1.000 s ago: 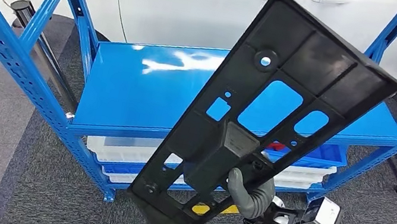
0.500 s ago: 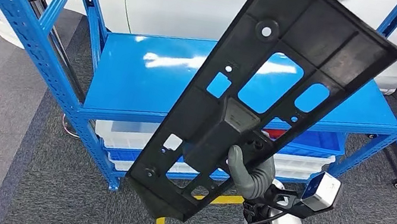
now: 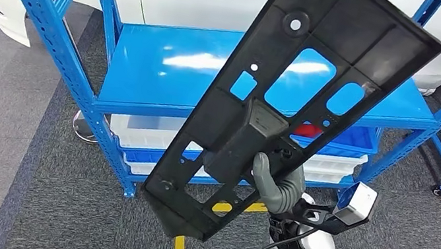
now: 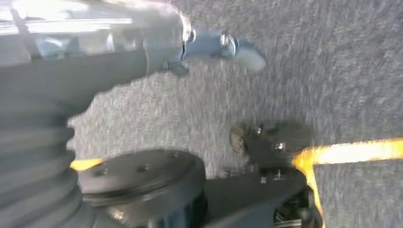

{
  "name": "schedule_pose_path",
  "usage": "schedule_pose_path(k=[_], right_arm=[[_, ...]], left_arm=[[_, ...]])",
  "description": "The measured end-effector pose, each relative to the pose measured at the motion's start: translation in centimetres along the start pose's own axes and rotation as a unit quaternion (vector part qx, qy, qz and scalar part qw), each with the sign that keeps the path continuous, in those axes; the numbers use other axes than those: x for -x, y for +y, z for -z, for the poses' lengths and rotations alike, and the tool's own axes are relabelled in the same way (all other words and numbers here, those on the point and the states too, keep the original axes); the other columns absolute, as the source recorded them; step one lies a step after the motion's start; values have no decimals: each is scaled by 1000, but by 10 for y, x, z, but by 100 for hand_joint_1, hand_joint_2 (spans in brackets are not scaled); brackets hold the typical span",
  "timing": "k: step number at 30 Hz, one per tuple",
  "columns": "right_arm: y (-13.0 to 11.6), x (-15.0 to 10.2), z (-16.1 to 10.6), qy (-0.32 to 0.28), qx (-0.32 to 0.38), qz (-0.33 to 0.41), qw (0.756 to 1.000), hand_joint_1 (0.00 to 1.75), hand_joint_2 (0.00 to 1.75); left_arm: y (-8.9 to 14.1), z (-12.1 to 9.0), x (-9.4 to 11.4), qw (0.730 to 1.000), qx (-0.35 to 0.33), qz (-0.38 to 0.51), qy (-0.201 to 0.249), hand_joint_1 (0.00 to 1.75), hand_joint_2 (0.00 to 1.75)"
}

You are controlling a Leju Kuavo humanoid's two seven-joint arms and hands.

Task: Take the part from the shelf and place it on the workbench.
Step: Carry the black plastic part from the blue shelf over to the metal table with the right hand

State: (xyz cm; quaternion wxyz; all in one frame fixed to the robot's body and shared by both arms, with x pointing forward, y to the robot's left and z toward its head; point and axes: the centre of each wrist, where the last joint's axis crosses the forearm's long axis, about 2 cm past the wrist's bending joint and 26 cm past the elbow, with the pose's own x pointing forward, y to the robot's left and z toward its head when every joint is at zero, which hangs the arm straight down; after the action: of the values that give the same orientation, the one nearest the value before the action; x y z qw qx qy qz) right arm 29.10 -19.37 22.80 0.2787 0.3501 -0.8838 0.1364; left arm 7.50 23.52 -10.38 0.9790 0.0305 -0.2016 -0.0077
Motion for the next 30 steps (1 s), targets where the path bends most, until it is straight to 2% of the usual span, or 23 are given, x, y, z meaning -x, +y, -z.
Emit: schedule_pose_path(k=[30], right_arm=[[4,1,13,9,14,-6,1000,155,175]], left_arm=[[1,-1,3,1000,-11,-8,-3,0,175]])
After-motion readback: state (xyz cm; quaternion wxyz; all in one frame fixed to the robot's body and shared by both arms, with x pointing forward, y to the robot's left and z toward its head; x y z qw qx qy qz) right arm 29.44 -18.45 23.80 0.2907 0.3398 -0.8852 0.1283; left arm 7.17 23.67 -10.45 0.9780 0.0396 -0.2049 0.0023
